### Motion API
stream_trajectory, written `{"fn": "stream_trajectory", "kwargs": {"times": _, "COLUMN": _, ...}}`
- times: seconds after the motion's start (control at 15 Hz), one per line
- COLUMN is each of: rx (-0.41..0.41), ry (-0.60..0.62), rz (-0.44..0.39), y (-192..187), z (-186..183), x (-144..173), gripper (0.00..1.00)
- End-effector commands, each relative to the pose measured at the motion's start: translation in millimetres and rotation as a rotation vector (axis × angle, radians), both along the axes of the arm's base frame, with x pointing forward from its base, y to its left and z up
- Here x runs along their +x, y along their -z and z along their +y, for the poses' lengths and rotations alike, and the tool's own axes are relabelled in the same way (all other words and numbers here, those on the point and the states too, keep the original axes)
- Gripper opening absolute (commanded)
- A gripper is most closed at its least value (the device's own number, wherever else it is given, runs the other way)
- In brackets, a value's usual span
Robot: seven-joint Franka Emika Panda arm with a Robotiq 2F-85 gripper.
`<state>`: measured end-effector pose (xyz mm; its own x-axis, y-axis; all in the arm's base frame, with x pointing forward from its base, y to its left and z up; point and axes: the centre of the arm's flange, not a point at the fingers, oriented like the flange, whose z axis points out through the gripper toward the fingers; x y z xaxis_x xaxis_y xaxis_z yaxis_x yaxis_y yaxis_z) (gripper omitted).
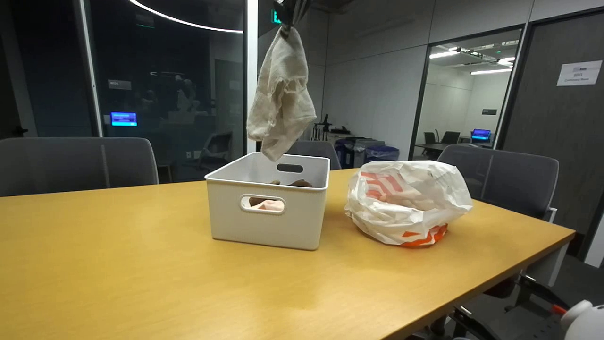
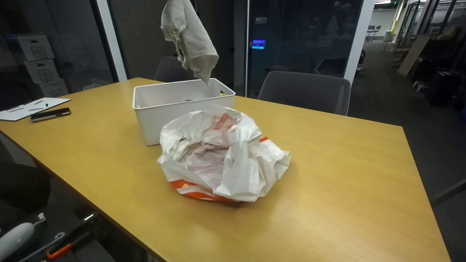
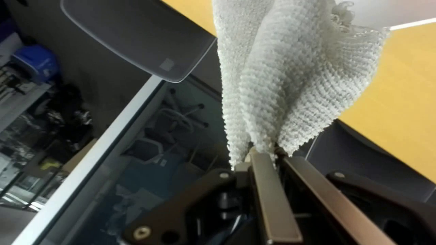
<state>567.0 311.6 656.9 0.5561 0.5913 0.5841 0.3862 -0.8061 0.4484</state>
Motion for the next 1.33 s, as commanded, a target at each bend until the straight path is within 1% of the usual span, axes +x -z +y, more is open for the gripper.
{"fn": "stream_trajectory", "kwargs": {"times": 0.0, "rx": 0.010, "ry": 0.158, "rz": -0.111, "y": -59, "z": -24, "x": -69, "gripper": 0.06}}
{"fn": "stream_trajectory", "kwargs": {"times": 0.07, "rx": 0.011, "ry": 0.203, "rz": -0.129, "y": -78, "z": -25, "x": -83, "gripper": 0.06}}
{"fn": "stream_trajectory", "kwargs": {"times": 0.2, "rx": 0.019, "ry": 0.280, "rz": -0.085, "y": -108, "z": -31, "x": -111, "gripper": 0.06}}
{"fn": "stream_trajectory", "kwargs": {"times": 0.27, "rx": 0.019, "ry": 0.311, "rz": -0.043, "y": -116, "z": -34, "x": -124, "gripper": 0.06}}
{"fn": "stream_trajectory", "kwargs": {"times": 0.4, "rx": 0.025, "ry": 0.361, "rz": 0.079, "y": -119, "z": -43, "x": -146, "gripper": 0.06}}
{"fn": "stream_trajectory", "kwargs": {"times": 0.53, "rx": 0.051, "ry": 0.380, "rz": 0.227, "y": -97, "z": -53, "x": -163, "gripper": 0.06}}
{"fn": "stream_trajectory", "kwargs": {"times": 0.73, "rx": 0.096, "ry": 0.385, "rz": 0.420, "y": -54, "z": -60, "x": -172, "gripper": 0.07}}
{"fn": "stream_trajectory", "kwargs": {"times": 1.0, "rx": 0.141, "ry": 0.403, "rz": 0.613, "y": -5, "z": -72, "x": -173, "gripper": 0.06}}
{"fn": "stream_trajectory", "kwargs": {"times": 1.27, "rx": 0.149, "ry": 0.449, "rz": 0.782, "y": 33, "z": -86, "x": -181, "gripper": 0.06}}
